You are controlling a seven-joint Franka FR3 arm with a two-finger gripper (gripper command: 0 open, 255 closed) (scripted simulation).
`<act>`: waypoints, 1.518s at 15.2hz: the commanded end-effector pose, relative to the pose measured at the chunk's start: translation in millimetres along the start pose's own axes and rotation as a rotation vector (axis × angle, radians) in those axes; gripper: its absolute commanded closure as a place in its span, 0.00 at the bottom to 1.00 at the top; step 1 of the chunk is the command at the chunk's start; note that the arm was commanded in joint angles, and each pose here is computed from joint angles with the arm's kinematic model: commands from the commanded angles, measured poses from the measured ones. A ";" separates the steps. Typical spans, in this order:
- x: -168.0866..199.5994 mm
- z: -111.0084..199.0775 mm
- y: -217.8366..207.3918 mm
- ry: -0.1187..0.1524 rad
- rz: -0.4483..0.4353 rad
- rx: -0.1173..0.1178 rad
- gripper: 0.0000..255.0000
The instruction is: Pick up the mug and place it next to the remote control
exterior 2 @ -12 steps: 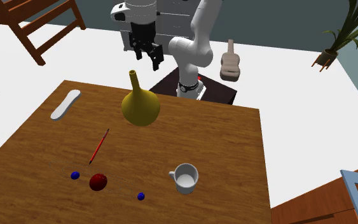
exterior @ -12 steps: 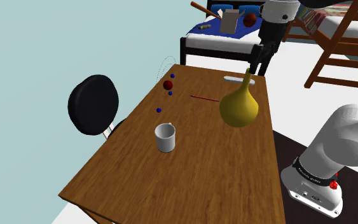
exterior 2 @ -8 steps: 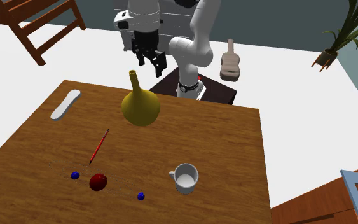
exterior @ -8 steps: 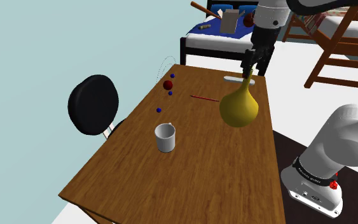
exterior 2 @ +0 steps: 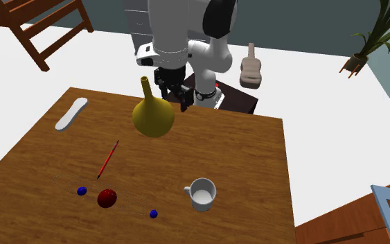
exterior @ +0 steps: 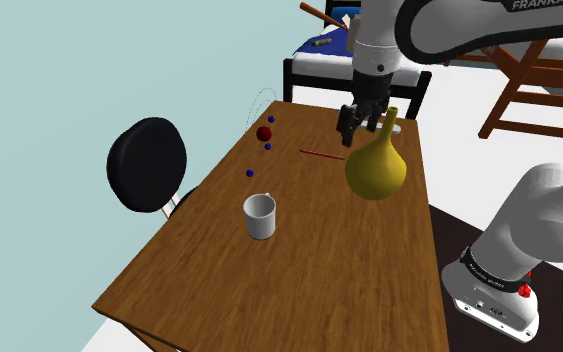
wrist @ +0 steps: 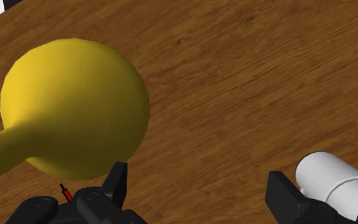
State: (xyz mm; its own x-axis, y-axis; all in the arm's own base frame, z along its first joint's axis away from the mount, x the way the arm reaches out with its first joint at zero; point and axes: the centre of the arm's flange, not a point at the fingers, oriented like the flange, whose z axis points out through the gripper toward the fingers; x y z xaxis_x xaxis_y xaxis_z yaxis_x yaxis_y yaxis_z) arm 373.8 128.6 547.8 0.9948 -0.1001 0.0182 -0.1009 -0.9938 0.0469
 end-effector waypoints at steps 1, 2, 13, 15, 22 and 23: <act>9.3 13.6 -24.1 -0.002 0.002 -0.001 0.00; 13.8 19.3 -35.3 -0.004 0.003 -0.002 0.00; 63.3 83.0 -158.4 -0.018 0.010 -0.011 0.00; 72.3 94.8 -180.6 -0.021 0.011 -0.012 0.00; 103.7 136.5 -258.3 -0.030 0.016 -0.018 0.00; 108.2 142.5 -269.4 -0.032 0.016 -0.019 0.00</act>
State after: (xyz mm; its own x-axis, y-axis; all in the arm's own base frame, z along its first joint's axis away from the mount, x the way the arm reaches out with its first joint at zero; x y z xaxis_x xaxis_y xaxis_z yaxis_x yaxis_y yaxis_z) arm 502.5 365.9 402.2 0.9933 -0.1153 -0.0109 -0.1143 -0.9914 0.0638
